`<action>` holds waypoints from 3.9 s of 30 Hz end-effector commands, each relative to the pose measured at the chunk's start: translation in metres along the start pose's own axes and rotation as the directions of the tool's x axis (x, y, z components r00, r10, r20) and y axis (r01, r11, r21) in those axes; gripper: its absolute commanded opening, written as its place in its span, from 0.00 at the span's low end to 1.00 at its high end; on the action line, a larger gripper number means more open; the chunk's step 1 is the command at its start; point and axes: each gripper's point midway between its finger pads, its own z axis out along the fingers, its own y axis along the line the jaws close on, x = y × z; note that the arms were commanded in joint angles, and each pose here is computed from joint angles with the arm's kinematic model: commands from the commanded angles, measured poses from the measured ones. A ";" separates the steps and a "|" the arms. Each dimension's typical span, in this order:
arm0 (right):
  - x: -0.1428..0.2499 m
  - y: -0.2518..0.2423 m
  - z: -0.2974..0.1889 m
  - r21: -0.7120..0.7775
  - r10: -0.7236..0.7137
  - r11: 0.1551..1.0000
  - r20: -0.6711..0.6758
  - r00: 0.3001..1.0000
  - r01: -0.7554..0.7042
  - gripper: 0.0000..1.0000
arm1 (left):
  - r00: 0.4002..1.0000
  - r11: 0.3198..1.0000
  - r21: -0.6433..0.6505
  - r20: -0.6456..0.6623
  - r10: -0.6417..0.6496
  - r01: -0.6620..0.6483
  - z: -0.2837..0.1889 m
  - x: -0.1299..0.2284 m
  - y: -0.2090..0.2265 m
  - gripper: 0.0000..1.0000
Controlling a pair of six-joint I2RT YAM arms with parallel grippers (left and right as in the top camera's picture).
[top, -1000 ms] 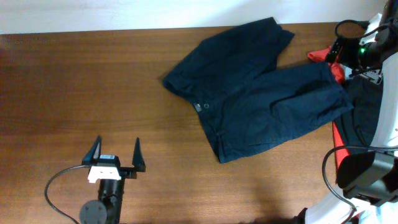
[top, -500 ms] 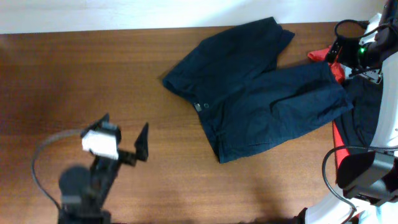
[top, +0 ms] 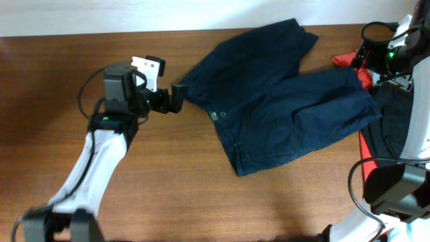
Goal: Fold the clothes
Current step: 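Move the left gripper to the left waistband edge of the shorts, then grasp the shorts' waistband with the left gripper and pull it left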
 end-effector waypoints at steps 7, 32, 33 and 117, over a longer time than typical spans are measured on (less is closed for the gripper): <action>-0.001 -0.002 0.000 0.009 -0.009 1.000 0.003 1.000 0.009 0.98 | 0.993 0.995 0.018 -0.061 0.102 -0.101 0.037 0.025 0.014 0.50; -0.001 -0.002 0.000 0.009 -0.009 1.000 0.003 1.000 0.009 0.98 | 0.929 0.935 -0.107 -0.193 0.315 -0.339 0.083 0.074 0.066 0.40; -0.001 -0.002 0.000 0.010 -0.009 1.000 0.003 1.000 0.009 0.98 | 0.929 0.934 -0.107 -0.190 0.318 -0.341 0.085 0.075 0.066 0.41; -0.001 -0.002 0.000 0.010 -0.009 1.000 0.003 1.000 0.009 0.98 | 0.920 0.912 -0.358 0.254 0.300 -0.199 0.103 -0.103 0.174 0.75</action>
